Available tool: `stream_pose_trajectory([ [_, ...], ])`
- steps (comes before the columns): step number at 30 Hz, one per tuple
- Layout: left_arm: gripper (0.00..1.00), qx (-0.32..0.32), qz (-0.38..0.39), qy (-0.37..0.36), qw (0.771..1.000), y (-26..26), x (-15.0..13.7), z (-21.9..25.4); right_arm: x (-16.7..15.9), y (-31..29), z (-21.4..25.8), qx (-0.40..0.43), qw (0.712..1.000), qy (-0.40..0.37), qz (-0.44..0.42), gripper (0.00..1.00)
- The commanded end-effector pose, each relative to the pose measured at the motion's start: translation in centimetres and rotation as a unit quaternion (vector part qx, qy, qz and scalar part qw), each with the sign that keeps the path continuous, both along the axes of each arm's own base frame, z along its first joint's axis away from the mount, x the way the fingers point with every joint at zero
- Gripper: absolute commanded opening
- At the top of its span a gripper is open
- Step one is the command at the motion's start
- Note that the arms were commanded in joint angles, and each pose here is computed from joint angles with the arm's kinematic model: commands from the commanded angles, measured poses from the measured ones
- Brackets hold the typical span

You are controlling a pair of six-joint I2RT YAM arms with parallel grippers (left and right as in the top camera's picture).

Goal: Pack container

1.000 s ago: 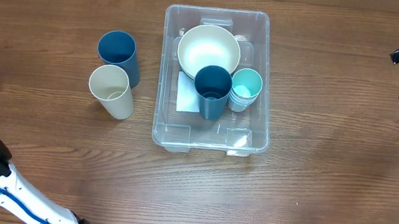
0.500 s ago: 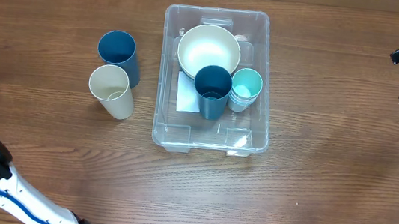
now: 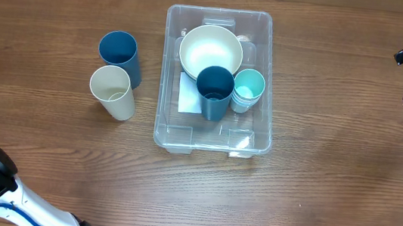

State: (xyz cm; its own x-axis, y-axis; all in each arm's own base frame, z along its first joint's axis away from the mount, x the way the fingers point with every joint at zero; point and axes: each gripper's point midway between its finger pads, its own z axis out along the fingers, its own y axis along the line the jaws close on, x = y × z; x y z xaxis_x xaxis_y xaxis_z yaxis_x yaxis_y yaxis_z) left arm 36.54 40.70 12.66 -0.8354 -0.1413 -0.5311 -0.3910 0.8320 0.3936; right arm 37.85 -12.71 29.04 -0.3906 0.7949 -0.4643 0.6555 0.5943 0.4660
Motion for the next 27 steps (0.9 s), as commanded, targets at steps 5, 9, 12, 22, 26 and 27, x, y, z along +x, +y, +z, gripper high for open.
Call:
stream_pose_trajectory([
  [5, 0.68, 0.024, -0.017, 0.020, 0.999, 1.0, 0.5, -1.4, -0.2, 0.1, 0.8, -0.002, 1.000, -0.011, -0.001, 1.00],
  [9, 0.68, 0.006, 0.001, 0.021, 1.000, 1.1, 0.7, -3.4, -0.2, 0.1, 0.8, -0.002, 1.000, -0.011, -0.001, 1.00],
  [12, 0.69, 0.011, -0.001, 0.021, 1.000, 1.0, 1.4, -3.9, -0.2, 0.1, 0.8, -0.002, 1.000, -0.011, -0.001, 1.00],
  [22, 0.73, 0.044, 0.038, 0.036, 0.998, 0.4, 3.2, -5.5, -0.2, 0.1, 0.8, -0.002, 1.000, -0.011, -0.001, 1.00],
  [26, 0.73, 0.059, 0.058, 0.025, 0.996, 0.9, 3.3, -4.8, -0.2, 0.1, 0.8, -0.002, 1.000, -0.011, -0.001, 1.00],
  [27, 0.73, 0.062, 0.061, 0.026, 0.996, 1.0, 3.2, -4.8, -0.2, 0.1, 0.8, -0.002, 1.000, -0.011, -0.001, 1.00],
])
